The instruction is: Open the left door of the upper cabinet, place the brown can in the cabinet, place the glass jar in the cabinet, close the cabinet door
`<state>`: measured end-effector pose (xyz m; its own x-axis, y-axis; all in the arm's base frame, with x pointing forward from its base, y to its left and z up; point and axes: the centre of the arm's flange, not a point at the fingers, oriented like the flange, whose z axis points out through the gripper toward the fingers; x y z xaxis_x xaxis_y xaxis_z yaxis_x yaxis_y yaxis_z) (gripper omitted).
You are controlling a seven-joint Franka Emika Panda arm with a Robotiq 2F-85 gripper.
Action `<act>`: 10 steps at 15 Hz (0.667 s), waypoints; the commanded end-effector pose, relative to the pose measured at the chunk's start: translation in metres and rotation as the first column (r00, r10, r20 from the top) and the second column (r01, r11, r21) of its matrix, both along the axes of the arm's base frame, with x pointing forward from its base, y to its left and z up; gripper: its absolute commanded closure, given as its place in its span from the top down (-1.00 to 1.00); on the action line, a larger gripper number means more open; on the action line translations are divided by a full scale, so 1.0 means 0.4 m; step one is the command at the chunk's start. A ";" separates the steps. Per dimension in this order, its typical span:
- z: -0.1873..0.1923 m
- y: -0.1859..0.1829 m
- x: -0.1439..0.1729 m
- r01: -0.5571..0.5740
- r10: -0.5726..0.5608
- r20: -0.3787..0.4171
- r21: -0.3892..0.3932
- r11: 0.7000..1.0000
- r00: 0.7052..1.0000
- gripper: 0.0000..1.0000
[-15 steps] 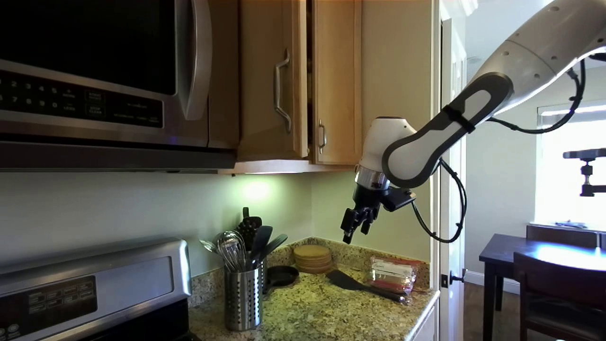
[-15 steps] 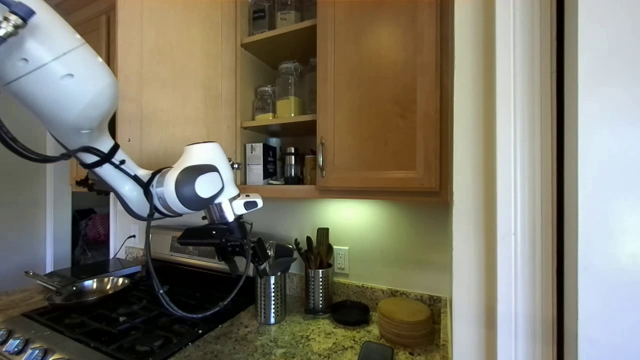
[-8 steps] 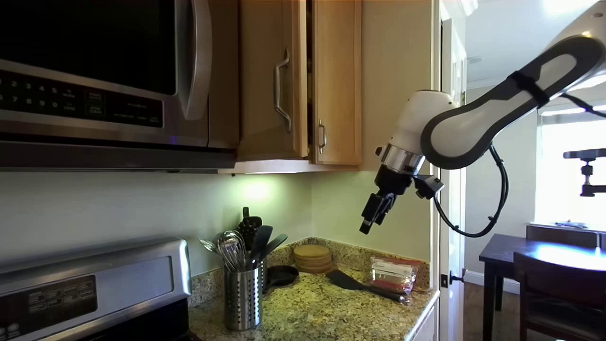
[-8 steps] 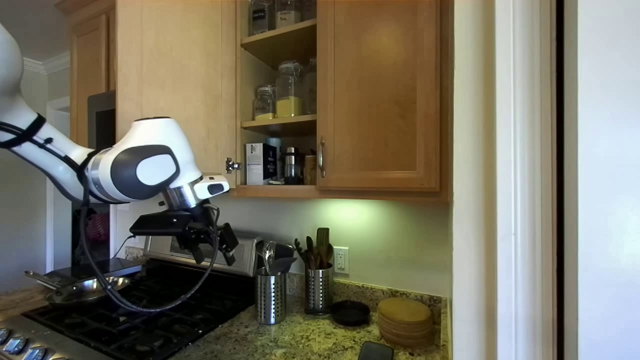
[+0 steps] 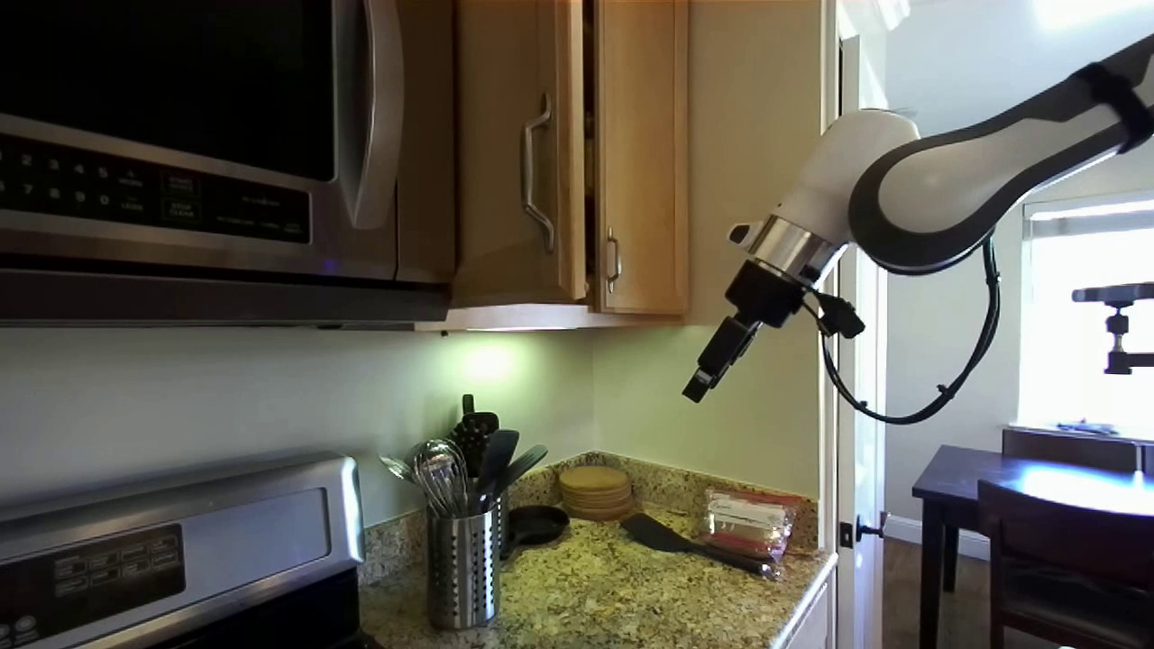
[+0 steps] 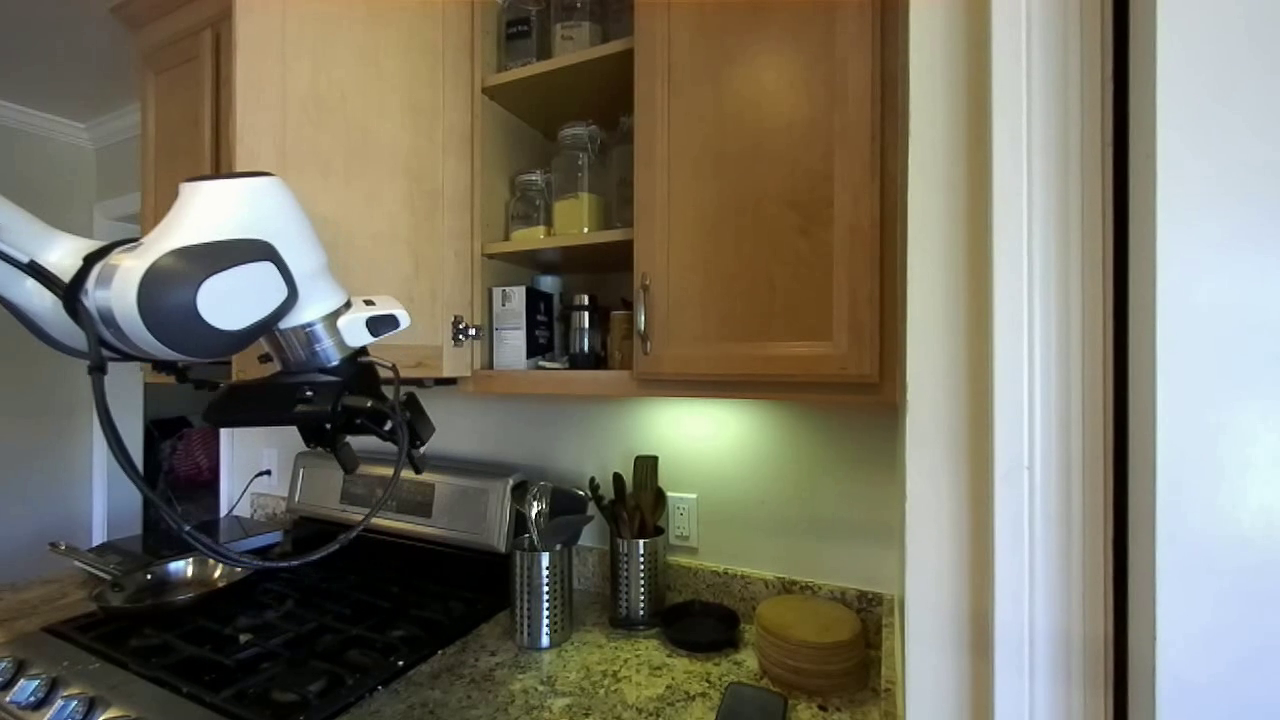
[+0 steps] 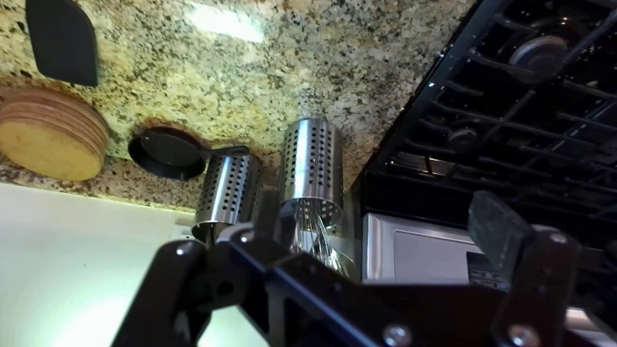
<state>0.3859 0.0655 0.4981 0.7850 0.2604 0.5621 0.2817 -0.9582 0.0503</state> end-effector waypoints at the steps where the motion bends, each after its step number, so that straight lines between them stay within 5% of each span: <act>1: 0.050 0.032 -0.036 -0.078 0.076 0.050 0.036 0.996 0.996 1.00; 10: 0.174 0.240 -0.071 -0.246 0.235 0.174 0.045 0.968 0.956 1.00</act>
<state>0.3591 0.1461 0.5592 0.6372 0.3757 0.6729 0.4673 -0.8827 0.0503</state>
